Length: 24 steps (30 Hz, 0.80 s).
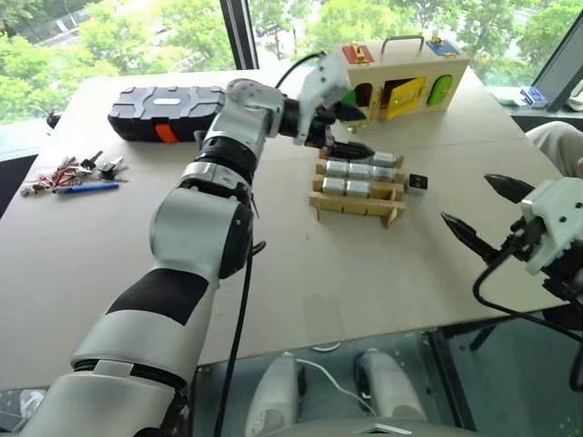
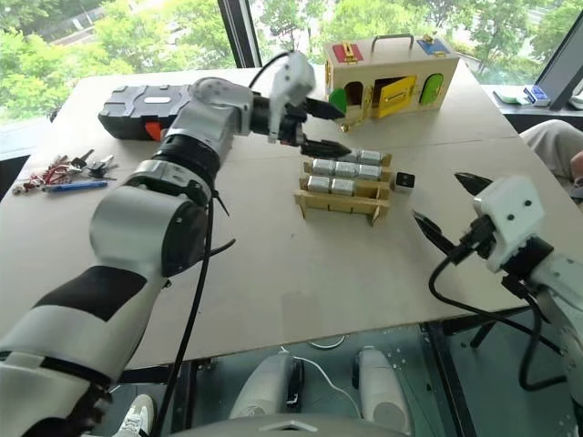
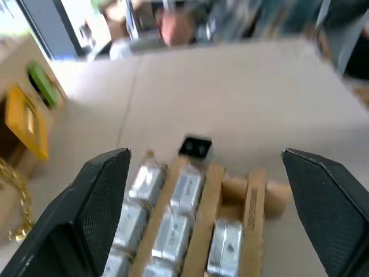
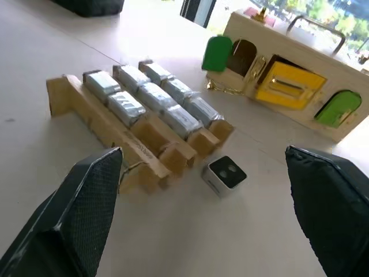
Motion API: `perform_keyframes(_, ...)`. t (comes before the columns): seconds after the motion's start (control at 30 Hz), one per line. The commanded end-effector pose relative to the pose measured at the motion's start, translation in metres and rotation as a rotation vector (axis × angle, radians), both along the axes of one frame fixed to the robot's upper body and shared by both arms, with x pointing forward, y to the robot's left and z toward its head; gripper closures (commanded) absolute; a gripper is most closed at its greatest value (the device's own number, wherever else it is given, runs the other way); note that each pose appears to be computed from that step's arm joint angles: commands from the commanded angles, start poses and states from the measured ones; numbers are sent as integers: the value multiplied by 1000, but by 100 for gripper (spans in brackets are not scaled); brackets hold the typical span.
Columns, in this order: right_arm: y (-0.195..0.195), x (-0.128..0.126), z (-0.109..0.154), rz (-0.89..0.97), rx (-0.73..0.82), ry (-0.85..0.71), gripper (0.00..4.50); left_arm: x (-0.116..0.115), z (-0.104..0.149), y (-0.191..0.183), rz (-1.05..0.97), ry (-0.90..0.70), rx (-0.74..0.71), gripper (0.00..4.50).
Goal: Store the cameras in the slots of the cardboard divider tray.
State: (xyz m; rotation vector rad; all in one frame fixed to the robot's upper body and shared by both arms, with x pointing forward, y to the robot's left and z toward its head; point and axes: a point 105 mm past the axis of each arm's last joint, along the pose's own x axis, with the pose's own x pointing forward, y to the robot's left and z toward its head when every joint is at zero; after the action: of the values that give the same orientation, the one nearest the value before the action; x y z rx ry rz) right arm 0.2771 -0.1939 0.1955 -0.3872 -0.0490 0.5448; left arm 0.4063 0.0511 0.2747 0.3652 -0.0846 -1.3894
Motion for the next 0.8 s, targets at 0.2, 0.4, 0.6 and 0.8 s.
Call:
perform_keyframes(0.2,-18,71,-21,-26,-39,90,0,-47,-27,65,-40,100,-178,17)
perform_keyframes(0.4,-16,117,-39,26,-85,160,0,-78,-53,92,102,147,-171,7)
perform_keyframes(0.6,-20,144,-50,12,-118,190,0,-95,-61,98,173,178,-194,7)
perform_keyframes(0.8,-21,156,-53,7,-114,212,0,-110,-58,105,197,193,-215,7)
